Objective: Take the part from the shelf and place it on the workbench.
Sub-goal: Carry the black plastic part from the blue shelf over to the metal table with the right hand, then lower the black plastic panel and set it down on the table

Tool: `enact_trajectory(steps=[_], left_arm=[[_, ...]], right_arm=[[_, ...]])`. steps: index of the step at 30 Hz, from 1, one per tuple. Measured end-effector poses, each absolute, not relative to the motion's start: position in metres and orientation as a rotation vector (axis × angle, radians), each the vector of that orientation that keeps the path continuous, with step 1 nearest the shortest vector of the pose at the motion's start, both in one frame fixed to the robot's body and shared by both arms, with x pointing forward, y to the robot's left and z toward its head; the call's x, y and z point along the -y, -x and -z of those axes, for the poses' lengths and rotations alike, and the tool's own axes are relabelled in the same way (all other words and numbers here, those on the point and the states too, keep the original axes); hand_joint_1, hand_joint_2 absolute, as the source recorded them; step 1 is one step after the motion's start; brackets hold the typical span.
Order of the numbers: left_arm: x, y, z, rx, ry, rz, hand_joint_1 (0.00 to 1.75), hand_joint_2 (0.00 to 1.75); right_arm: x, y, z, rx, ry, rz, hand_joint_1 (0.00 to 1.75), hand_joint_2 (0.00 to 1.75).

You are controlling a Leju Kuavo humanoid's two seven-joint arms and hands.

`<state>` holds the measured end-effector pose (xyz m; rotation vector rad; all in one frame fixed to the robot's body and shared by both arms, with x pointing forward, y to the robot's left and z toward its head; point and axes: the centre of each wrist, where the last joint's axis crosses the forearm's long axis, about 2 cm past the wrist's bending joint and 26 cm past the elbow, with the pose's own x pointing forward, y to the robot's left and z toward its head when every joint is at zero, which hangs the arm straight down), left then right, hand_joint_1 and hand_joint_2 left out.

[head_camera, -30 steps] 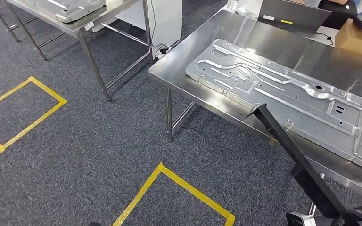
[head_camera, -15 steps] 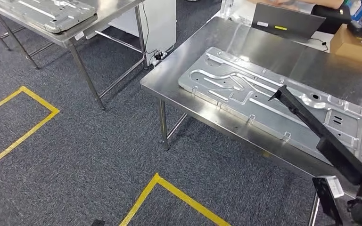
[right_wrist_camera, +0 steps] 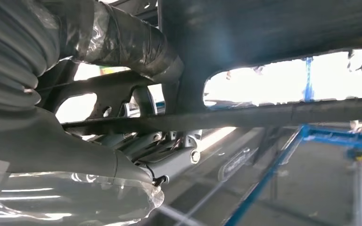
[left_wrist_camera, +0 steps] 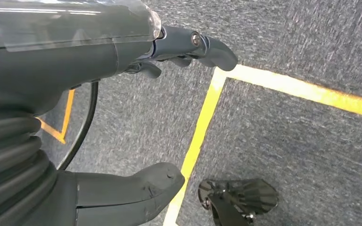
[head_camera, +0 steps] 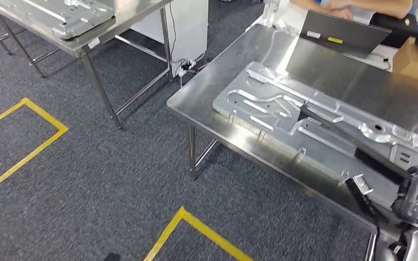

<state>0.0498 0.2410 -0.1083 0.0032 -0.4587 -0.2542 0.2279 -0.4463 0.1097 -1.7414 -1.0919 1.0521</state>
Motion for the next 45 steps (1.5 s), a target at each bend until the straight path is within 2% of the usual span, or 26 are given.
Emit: enact_trajectory(steps=[6, 14, 38, 41, 42, 45], left_arm=[[-0.24, -0.056, 0.107, 0.47, -0.002, 0.268, 0.0, 1.75], [-0.242, -0.049, 0.108, 0.45, -0.004, 0.271, 0.0, 1.75], [-0.241, -0.054, 0.108, 0.46, -0.004, 0.266, 0.0, 1.75], [-0.242, -0.051, 0.108, 0.465, -0.002, 0.262, 0.0, 1.75], [-0.242, -0.051, 0.108, 0.467, 0.0, 0.262, 0.0, 1.31], [-0.243, -0.051, 0.108, 0.471, 0.007, 0.263, 0.0, 0.0]], right_arm=[[0.427, -0.254, -0.107, 1.121, 1.712, -1.149, 1.75, 1.75], [0.411, -0.26, -0.094, 1.14, 1.643, -1.273, 1.75, 1.75], [0.415, -0.272, -0.091, 1.121, 1.637, -1.37, 1.75, 1.75], [0.415, -0.272, -0.09, 1.125, 1.635, -1.371, 0.44, 0.44], [0.415, -0.272, -0.09, 1.125, 1.633, -1.372, 0.0, 0.0], [0.414, -0.272, -0.088, 1.126, 1.625, -1.378, 0.0, 0.0]])
